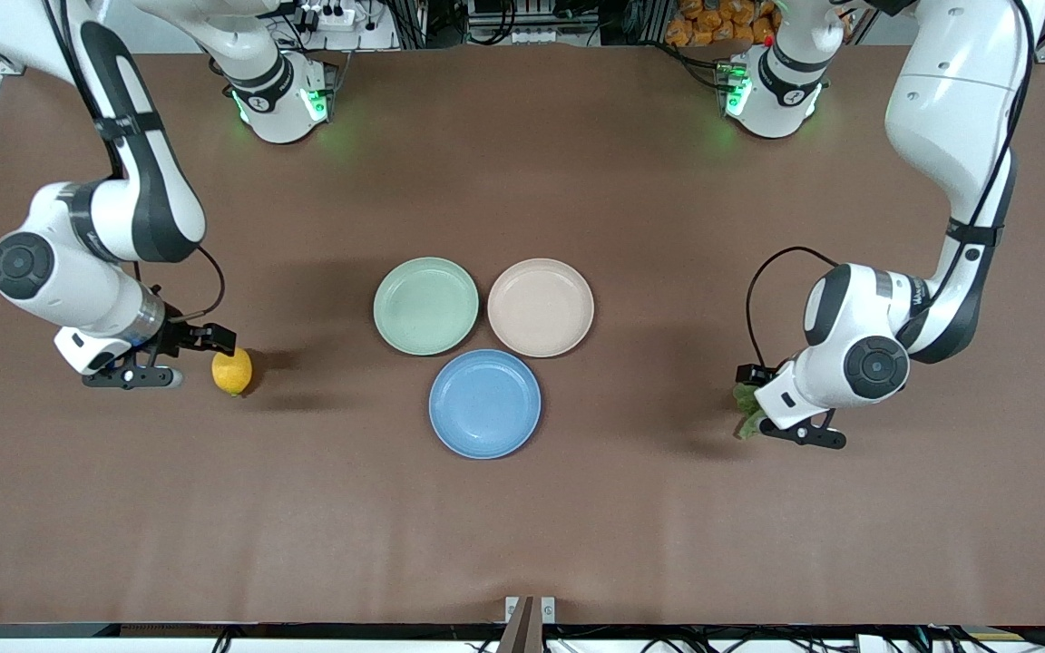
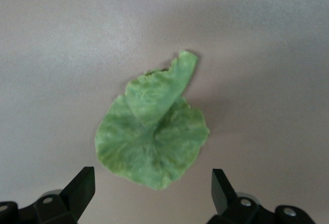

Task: Place lemon and lettuce in plates
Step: 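Grasp the lettuce with the left gripper while the right gripper grasps the lemon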

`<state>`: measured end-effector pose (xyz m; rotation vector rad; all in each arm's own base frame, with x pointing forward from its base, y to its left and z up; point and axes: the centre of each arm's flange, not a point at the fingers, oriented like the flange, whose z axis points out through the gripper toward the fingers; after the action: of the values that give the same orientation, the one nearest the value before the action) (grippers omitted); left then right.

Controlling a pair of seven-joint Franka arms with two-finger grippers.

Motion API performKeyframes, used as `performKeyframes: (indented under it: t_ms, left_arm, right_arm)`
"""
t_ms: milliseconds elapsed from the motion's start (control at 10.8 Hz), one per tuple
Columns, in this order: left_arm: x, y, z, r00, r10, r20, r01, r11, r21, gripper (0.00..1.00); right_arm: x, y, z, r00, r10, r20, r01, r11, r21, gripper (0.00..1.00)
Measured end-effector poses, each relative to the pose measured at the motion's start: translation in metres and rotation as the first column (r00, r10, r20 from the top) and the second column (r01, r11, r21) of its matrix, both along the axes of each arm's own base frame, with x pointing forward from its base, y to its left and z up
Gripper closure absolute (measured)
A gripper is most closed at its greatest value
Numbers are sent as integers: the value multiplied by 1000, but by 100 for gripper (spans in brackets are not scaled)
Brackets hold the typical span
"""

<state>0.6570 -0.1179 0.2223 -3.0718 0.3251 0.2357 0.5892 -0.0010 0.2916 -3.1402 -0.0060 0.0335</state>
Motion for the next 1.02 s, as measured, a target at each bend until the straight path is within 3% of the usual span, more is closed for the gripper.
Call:
performKeyframes:
  t_ms: [279, 650, 743, 836, 929, 1021]
  left_arm:
    - [3, 2, -18, 1000, 2, 23, -2, 1000, -10, 0]
    - [5, 0, -36, 999, 1, 40, 0, 1000, -24, 0]
    - [5, -1, -41, 999, 1, 41, 0, 1000, -26, 0]
    - [4, -1, -46, 999, 2, 39, -1, 1000, -28, 0]
    - [4, -1, -49, 999, 2, 41, -1, 1000, -30, 2]
    - [5, 0, -50, 999, 4, 47, -2, 999, -32, 16]
  right_arm:
    - [-3, -1, -63, 1000, 1, 21, -1, 1000, 2, 0]
    - [-11, -1, -100, 999, 1, 39, -2, 1000, 3, 1]
    - [-11, -1, -100, 999, 1, 39, -1, 1000, 3, 9]
    - [-11, -3, -101, 999, -1, 38, 1, 1000, 2, 10]
    - [-12, -6, -101, 999, -5, 37, 4, 1000, 2, 26]
    - [-12, -8, -101, 999, -8, 37, 8, 1000, 2, 35]
